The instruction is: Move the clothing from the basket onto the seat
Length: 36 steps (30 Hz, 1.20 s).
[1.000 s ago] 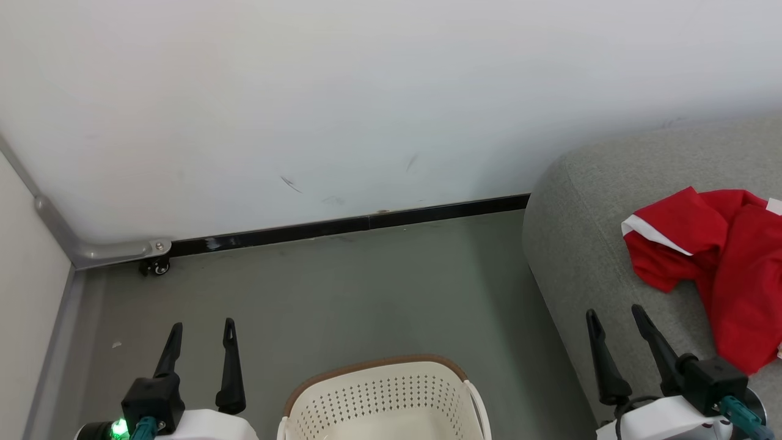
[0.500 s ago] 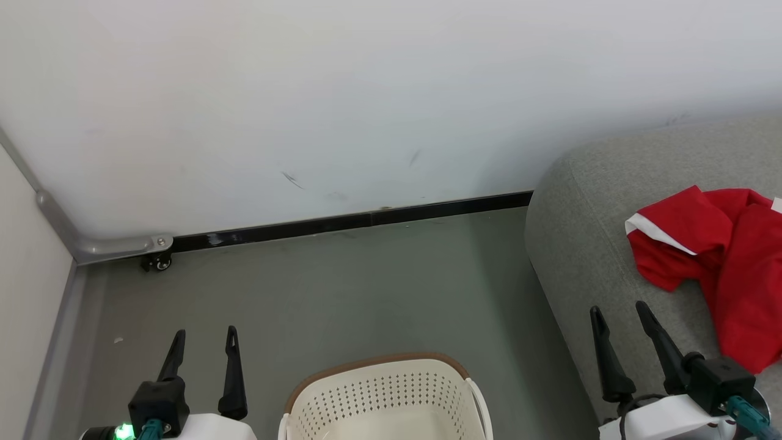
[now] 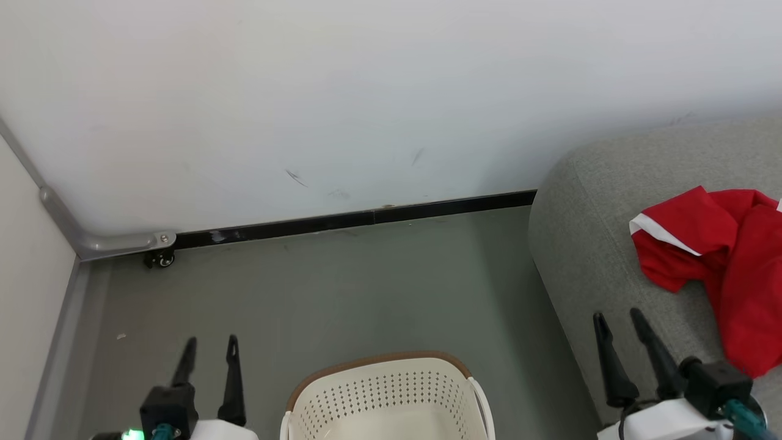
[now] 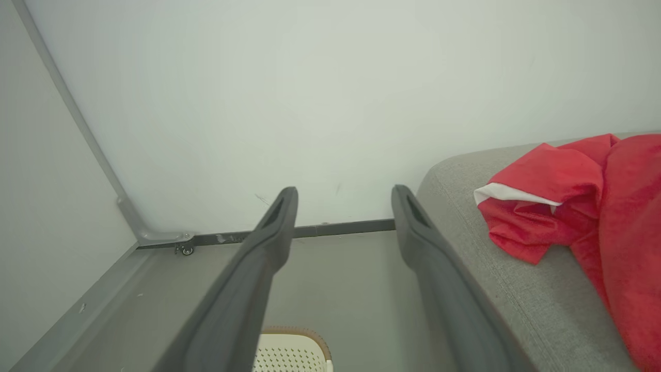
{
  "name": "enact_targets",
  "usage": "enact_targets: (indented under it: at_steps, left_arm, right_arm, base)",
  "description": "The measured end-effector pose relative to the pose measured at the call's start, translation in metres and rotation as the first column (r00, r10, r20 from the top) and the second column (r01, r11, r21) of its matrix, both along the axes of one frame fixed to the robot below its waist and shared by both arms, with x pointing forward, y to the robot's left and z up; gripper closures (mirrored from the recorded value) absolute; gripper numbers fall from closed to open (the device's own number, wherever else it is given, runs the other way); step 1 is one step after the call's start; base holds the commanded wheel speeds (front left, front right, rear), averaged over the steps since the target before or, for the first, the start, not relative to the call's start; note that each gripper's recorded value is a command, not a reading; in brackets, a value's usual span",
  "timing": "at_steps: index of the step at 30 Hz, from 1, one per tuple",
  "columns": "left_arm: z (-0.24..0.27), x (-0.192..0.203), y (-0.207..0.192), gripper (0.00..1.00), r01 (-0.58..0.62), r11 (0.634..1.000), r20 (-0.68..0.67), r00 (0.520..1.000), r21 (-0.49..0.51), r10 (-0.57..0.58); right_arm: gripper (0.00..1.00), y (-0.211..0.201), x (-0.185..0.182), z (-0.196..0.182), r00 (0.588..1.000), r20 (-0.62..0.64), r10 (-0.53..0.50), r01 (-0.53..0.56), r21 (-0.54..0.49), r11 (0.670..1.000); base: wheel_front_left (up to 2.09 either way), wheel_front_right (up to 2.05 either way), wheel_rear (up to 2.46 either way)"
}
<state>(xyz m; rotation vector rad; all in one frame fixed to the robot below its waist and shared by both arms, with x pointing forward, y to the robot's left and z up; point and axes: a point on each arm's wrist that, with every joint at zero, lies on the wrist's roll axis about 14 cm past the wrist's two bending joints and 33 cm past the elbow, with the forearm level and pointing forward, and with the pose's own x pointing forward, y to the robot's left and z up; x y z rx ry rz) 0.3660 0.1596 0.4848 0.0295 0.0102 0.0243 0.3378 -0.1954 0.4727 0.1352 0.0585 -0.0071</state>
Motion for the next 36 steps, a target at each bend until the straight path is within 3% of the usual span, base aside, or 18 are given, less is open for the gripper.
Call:
enact_targets:
  at_steps: [5,17,36]
  left_arm:
    - [-0.027,-0.014,-0.004,1.00,-0.002,1.000,-0.086,0.996,-0.008,0.002]
    - [-0.042,-0.015,0.011,1.00,-0.079,0.984,-0.178,0.983,-0.162,0.049]
    - [-0.053,-0.012,0.017,1.00,-0.169,0.883,-0.268,0.962,-0.438,0.051]
  right_arm:
    - [1.00,0.003,-0.016,-0.029,0.996,-0.092,-0.001,0.002,0.017,1.000]
    - [1.00,-0.012,-0.009,-0.033,0.989,-0.131,-0.063,0.083,0.154,0.985]
    - [1.00,-0.015,-0.001,-0.037,0.982,-0.167,-0.092,0.154,0.408,0.900]
  base:
    - [0.00,0.00,0.00]
    - [0.00,0.00,0.00]
    - [0.00,0.00,0.00]
